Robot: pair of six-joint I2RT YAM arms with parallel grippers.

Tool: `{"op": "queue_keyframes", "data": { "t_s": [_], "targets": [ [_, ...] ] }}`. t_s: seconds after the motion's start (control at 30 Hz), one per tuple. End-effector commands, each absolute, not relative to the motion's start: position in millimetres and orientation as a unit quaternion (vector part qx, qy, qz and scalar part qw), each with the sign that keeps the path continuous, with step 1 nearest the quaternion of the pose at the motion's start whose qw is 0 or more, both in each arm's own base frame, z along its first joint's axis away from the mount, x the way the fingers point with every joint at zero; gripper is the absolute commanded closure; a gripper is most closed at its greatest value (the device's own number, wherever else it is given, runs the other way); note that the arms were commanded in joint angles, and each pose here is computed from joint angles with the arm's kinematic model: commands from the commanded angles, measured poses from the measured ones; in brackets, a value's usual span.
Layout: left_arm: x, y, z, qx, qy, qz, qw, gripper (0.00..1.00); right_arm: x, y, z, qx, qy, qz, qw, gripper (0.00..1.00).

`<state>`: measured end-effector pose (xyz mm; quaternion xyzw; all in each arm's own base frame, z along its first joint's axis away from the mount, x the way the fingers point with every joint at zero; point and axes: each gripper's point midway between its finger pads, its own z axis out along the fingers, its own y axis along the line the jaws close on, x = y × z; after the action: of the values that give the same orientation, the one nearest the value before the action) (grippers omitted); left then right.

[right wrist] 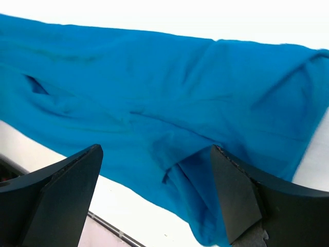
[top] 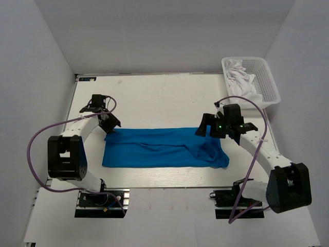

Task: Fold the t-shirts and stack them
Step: Fold the other side of the tshirt into a rectangle

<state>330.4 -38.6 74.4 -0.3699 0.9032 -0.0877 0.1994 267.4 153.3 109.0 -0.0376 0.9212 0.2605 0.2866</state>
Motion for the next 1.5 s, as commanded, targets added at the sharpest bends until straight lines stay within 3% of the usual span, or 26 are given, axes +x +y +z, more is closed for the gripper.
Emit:
{"op": "queue_keyframes", "data": {
  "t_s": [0.0, 0.13, 0.33, 0.47, 0.6, 1.03, 1.17, 1.4, 1.47],
  "targets": [
    [373, -80, 99, -0.327, 0.882, -0.227, 0.254, 0.52, 279, 171, 117, -0.063, 0.905, 0.298, 0.297, 0.10],
    [372, -83, 84, -0.328, 0.890, -0.211, 0.238, 0.52, 277, 185, 107, -0.073, 0.902, 0.322, 0.280, 0.10],
    [322, -66, 35, -0.351, 0.911, -0.134, 0.168, 0.52, 273, 192, 76, -0.082, 0.913, 0.323, 0.235, 0.10],
    [301, -56, 24, -0.359, 0.915, -0.100, 0.152, 0.52, 280, 172, 57, -0.098, 0.930, 0.250, 0.253, 0.10],
    [300, -54, 20, -0.360, 0.916, -0.094, 0.149, 0.52, 274, 176, 52, -0.135, 0.932, 0.244, 0.230, 0.10],
    [310, -43, 19, -0.361, 0.917, -0.066, 0.155, 0.53, 121, 195, 104, -0.155, 0.916, 0.370, 0.028, 0.10],
    [309, -40, 16, -0.361, 0.918, -0.063, 0.151, 0.53, 118, 183, 98, -0.152, 0.928, 0.338, 0.030, 0.10],
    [305, -39, 13, -0.357, 0.921, -0.059, 0.142, 0.54, 207, 198, 141, -0.173, 0.920, 0.299, 0.186, 0.10],
    [305, -39, 13, -0.352, 0.923, -0.058, 0.143, 0.54, 217, 200, 137, -0.174, 0.920, 0.292, 0.193, 0.10]
  ]
}}
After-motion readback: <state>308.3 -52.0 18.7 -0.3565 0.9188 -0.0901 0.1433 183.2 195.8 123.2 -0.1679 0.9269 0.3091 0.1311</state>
